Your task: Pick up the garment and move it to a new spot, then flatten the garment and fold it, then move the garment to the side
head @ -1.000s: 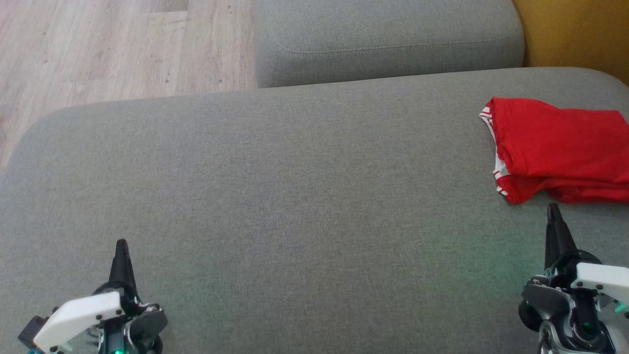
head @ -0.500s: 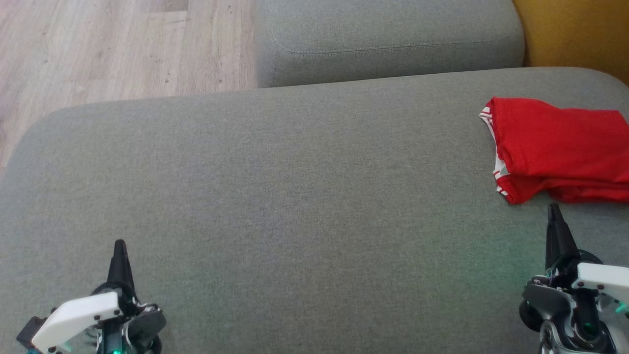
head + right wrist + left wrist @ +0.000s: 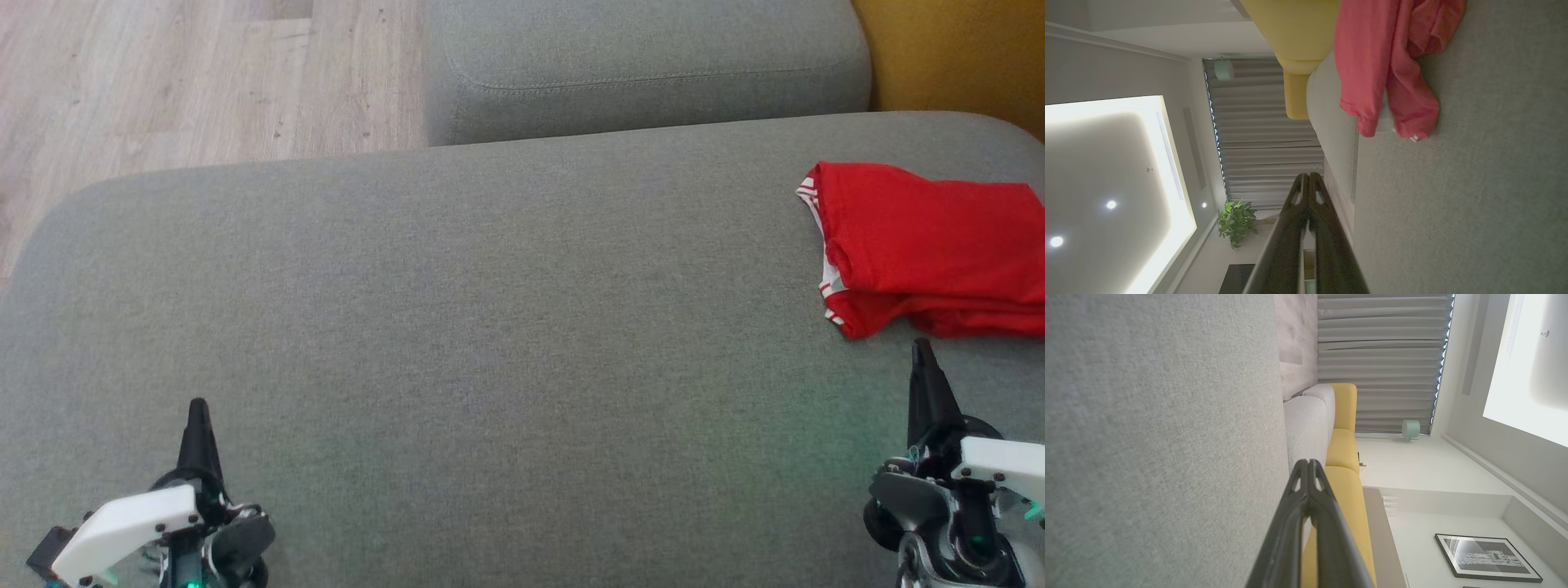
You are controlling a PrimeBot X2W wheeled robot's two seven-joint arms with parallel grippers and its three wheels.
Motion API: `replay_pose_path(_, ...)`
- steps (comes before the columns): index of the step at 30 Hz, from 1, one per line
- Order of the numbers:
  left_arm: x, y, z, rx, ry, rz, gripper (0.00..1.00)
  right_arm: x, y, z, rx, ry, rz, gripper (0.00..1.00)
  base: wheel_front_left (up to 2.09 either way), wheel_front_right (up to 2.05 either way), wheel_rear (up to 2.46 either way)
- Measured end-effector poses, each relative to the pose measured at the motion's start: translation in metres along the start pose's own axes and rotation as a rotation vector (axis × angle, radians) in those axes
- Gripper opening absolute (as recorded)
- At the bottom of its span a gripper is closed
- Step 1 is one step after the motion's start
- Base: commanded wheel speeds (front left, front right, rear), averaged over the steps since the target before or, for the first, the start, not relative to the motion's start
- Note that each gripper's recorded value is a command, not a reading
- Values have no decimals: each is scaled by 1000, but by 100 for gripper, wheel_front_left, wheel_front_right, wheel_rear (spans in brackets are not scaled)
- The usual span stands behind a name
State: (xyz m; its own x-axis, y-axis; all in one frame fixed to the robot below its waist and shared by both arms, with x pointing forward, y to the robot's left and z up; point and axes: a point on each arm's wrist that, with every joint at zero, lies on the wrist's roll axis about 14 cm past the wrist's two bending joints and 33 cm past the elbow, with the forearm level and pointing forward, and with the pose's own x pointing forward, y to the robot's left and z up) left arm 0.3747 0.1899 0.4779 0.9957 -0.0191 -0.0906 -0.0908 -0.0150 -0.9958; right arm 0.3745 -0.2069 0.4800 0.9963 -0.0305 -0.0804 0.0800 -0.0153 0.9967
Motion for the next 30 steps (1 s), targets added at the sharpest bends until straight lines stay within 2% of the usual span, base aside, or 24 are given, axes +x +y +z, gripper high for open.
replay_pose_path(30,0,0,0,-3,3,0,0,0,0,0,1,3,0,0,0,0,0)
